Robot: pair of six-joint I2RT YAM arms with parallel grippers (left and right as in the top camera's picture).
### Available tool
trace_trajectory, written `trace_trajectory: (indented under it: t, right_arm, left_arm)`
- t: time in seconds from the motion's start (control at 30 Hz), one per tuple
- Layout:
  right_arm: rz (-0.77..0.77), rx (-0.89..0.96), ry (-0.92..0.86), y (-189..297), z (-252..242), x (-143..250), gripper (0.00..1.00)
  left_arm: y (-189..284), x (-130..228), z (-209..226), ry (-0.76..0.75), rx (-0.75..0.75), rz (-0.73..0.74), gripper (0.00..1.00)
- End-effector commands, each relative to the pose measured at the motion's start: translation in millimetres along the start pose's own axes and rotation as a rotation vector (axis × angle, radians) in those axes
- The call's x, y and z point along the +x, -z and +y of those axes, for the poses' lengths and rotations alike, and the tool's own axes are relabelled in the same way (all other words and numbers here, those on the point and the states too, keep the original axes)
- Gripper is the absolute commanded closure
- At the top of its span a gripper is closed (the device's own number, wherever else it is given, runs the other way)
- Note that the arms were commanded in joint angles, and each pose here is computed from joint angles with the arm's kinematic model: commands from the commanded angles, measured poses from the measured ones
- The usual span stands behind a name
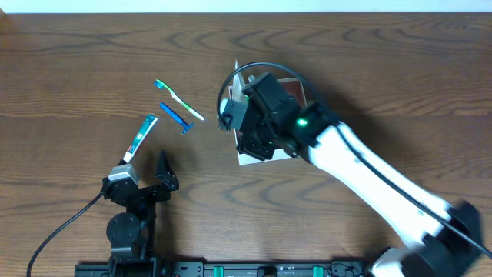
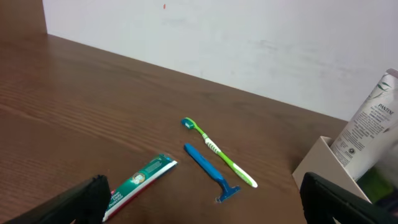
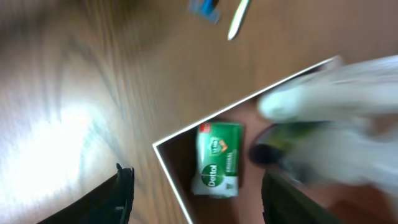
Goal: Pack container
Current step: 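Lower the soap bar into the box and open the right gripper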
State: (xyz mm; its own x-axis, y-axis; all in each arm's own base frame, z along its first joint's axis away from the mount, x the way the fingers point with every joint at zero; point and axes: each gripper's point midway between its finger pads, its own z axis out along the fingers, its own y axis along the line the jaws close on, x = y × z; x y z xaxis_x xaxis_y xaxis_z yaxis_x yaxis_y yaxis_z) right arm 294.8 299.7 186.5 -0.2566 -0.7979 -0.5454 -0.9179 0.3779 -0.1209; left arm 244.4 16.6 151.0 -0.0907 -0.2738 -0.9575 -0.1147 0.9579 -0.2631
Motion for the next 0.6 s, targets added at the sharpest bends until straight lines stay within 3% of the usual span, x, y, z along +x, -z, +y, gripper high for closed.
trace_trajectory:
  t: [0.0,0.07,0.33,0.57]
  right_arm:
    - [-0.072,0.118,-0.178,43.9,-19.2,-11.9,0.29]
    - [-0.059,0.232,-0.35,59.3,-44.9,2.2,0.2]
    - [0.066,0.358,-0.858,62.5,-101.1,76.5,0.2]
    - [0.185,0.349,-1.012,38.5,-117.3,117.5,0.2]
  left_arm:
    - [-1.5,17.2,8.8,-0.012,-0.035,0.05,0.02]
    - [-1.5,17.2,8.9,-0.012,-0.035,0.049,0.02]
    - [-1.5,17.2,8.8,-0.012,-0.035,0.05,0.02]
    - [-1.5,17.2,8.9,-0.012,-0.035,0.049,0.02]
